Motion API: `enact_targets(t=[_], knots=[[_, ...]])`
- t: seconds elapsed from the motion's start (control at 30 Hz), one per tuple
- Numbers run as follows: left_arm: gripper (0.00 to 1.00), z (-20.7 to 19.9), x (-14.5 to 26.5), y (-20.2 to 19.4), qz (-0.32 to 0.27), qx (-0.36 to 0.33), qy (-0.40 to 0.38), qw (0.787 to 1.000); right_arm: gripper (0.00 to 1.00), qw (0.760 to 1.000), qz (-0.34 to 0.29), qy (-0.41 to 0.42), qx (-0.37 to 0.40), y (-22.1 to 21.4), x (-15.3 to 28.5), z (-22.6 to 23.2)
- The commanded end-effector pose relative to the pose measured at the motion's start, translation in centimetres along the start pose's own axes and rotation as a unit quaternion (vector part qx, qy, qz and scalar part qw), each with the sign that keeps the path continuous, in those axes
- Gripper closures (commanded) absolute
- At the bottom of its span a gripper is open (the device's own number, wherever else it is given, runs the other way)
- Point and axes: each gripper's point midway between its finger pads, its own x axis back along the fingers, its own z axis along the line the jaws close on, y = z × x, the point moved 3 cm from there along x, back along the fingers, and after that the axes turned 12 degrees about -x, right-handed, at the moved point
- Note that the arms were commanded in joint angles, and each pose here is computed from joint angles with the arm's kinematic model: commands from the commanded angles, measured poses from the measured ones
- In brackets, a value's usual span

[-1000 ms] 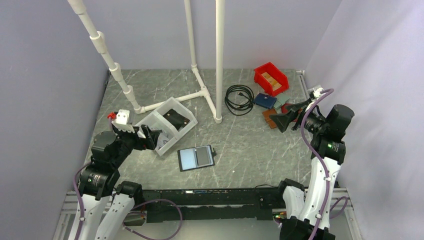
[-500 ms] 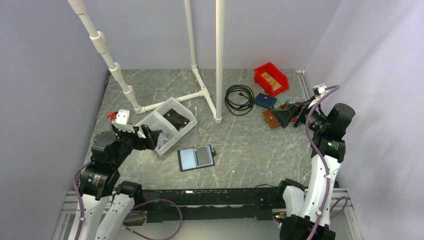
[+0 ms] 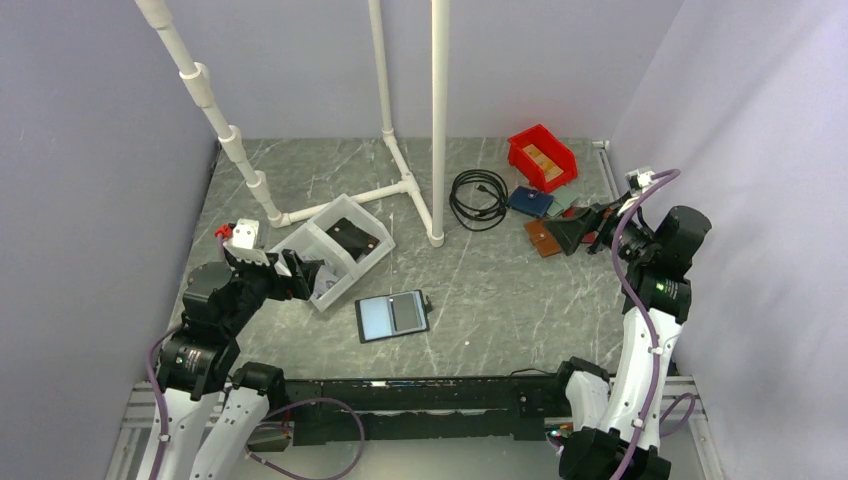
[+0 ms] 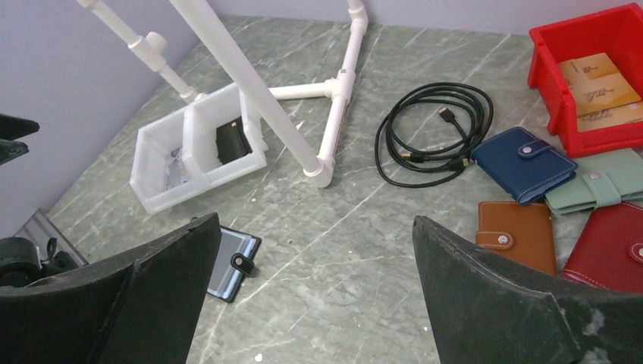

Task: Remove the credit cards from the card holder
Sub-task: Reset both arms

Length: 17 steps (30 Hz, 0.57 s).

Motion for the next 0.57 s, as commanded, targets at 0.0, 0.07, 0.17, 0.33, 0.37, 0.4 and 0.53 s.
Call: enact_targets(t=[0.0,0.07,0.17,0.33,0.37,0.4,0.53], knots=[[0.01,0.06,-0.04,0.41,-0.011,-0.010,0.000,1.000,0.00,1.000,-0.006,0.008,0.013,0.68,0.03,0.12],[0.01,0.06,-0.02,0.42,-0.011,-0.010,0.000,1.000,0.00,1.000,-0.006,0.007,0.014,0.64,0.06,0.09],[0.01,0.07,-0.05,0.40,-0.011,-0.010,0.000,1.000,0.00,1.000,-0.005,0.008,0.015,0.55,0.05,0.07],[0.00,0.09,-0.05,0.39,-0.010,-0.010,0.001,1.000,0.00,1.000,-0.005,0.009,0.016,0.58,0.03,0.08],[0.00,0.10,-0.05,0.40,-0.011,-0.010,0.001,1.000,0.00,1.000,-0.005,0.009,0.018,0.57,0.06,0.08],[0.00,0.11,-0.06,0.40,-0.011,-0.010,0.002,1.000,0.00,1.000,-0.004,0.011,0.019,0.47,0.04,0.08],[0.01,0.11,-0.06,0.40,-0.010,-0.009,0.002,1.000,0.00,1.000,-0.013,-0.017,0.014,0.70,0.05,-0.69]])
